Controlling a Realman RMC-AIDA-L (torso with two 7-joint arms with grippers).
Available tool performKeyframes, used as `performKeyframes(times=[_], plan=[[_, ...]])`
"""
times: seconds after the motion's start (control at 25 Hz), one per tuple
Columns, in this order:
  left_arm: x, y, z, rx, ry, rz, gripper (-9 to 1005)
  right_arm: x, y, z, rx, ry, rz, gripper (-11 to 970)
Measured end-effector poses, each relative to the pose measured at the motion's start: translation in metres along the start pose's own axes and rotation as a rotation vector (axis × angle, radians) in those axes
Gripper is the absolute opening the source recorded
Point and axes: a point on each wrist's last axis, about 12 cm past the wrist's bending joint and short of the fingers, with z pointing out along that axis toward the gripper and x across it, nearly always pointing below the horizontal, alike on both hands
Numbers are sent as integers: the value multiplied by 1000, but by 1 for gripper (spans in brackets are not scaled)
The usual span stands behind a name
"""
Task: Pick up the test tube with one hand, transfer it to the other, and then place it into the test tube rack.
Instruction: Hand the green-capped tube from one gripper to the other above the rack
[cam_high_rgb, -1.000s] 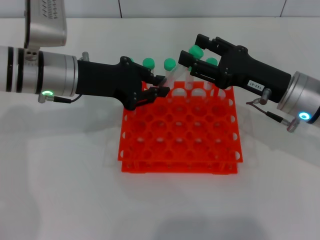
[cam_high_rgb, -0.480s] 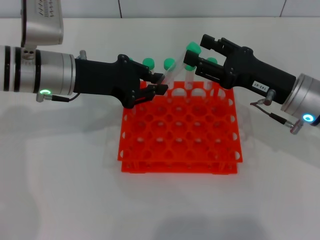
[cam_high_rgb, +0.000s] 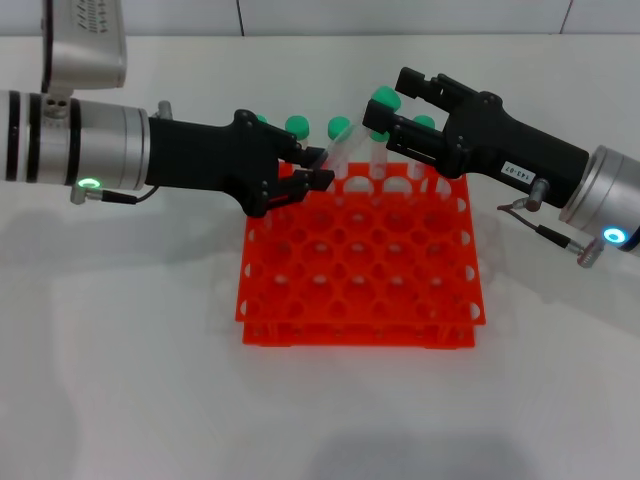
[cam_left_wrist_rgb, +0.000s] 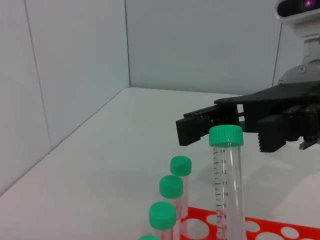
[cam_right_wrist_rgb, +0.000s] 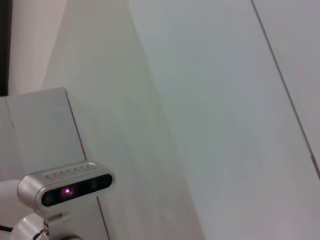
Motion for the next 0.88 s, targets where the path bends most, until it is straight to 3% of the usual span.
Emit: performKeyframes(times=[0.68,0.88], plan=[[-1,0,1,-3,-6,5,250,-1,1,2,-10,0,-9,726],[-2,0,3,2,-7,8,251,-1,2,4,-20,3,-11,554]])
